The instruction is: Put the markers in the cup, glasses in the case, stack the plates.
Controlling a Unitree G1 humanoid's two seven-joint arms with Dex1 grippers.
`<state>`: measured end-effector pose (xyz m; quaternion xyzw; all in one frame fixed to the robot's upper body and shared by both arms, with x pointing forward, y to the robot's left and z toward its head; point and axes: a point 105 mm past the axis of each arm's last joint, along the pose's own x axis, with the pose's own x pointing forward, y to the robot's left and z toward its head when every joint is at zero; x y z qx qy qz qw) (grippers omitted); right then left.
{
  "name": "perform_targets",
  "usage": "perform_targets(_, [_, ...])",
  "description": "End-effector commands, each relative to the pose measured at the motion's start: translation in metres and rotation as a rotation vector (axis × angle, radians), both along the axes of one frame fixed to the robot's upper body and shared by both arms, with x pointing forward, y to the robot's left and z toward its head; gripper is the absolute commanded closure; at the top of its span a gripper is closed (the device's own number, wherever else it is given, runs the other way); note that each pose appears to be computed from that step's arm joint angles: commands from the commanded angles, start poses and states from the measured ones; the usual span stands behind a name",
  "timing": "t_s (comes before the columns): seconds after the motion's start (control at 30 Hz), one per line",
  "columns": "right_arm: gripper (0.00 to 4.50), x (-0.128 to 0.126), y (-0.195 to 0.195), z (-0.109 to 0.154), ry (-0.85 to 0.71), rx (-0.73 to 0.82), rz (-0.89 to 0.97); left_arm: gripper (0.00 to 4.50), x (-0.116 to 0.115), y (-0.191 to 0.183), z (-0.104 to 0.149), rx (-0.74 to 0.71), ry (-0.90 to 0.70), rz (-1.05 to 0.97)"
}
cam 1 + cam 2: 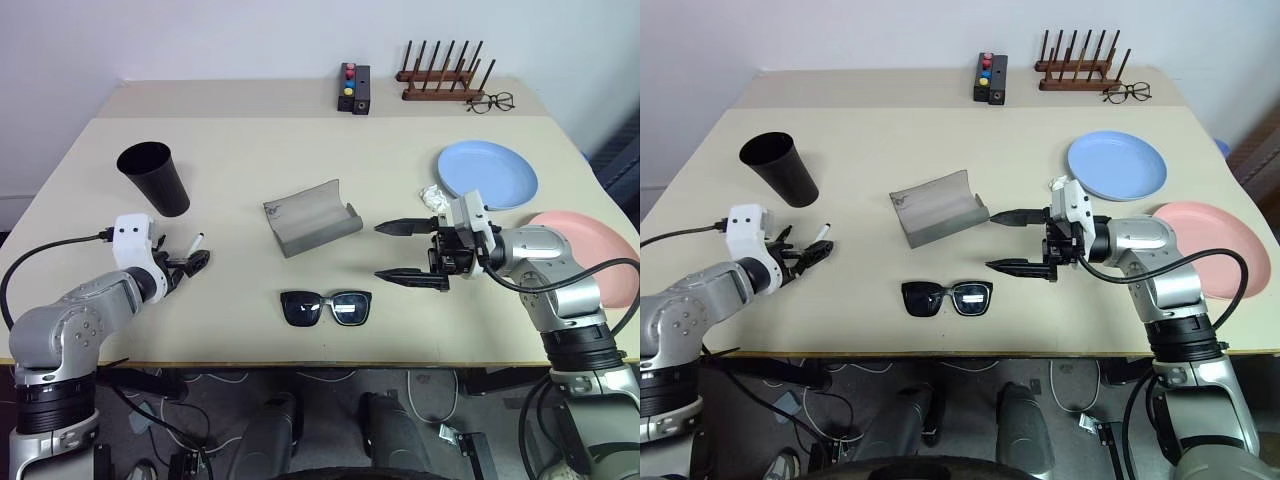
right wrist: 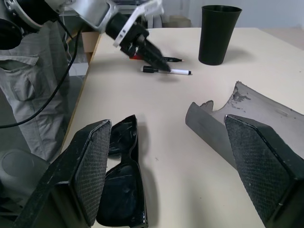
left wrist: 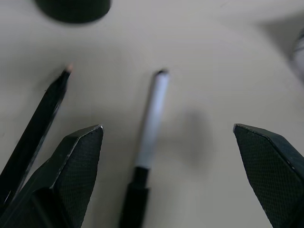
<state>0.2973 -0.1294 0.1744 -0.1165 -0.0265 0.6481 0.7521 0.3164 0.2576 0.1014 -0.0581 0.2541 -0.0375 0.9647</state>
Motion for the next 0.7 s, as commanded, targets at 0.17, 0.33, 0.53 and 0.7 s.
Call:
perform_targets(0.17, [0.56, -0.003, 0.000, 0.006, -0.040, 0.019, -0.015, 0.87, -0.002, 0.005, -0.025, 0.019, 0.124, 0.006])
perform_targets(0.33, [0.56, -0.004, -0.001, 0.006, -0.041, 0.021, -0.025, 3.30, -0.002, 0.001, -0.025, -0.014, 0.146, 0.000])
perform_targets(0.53, [0.56, -0.003, -0.001, 0.007, -0.043, 0.025, -0.038, 3.30, 0.000, -0.001, -0.009, -0.094, 0.109, 0.000])
perform_targets(0.7, [0.56, -0.001, 0.001, 0.008, -0.047, 0.029, -0.037, 3.30, -0.002, -0.002, -0.004, -0.119, 0.110, -0.006])
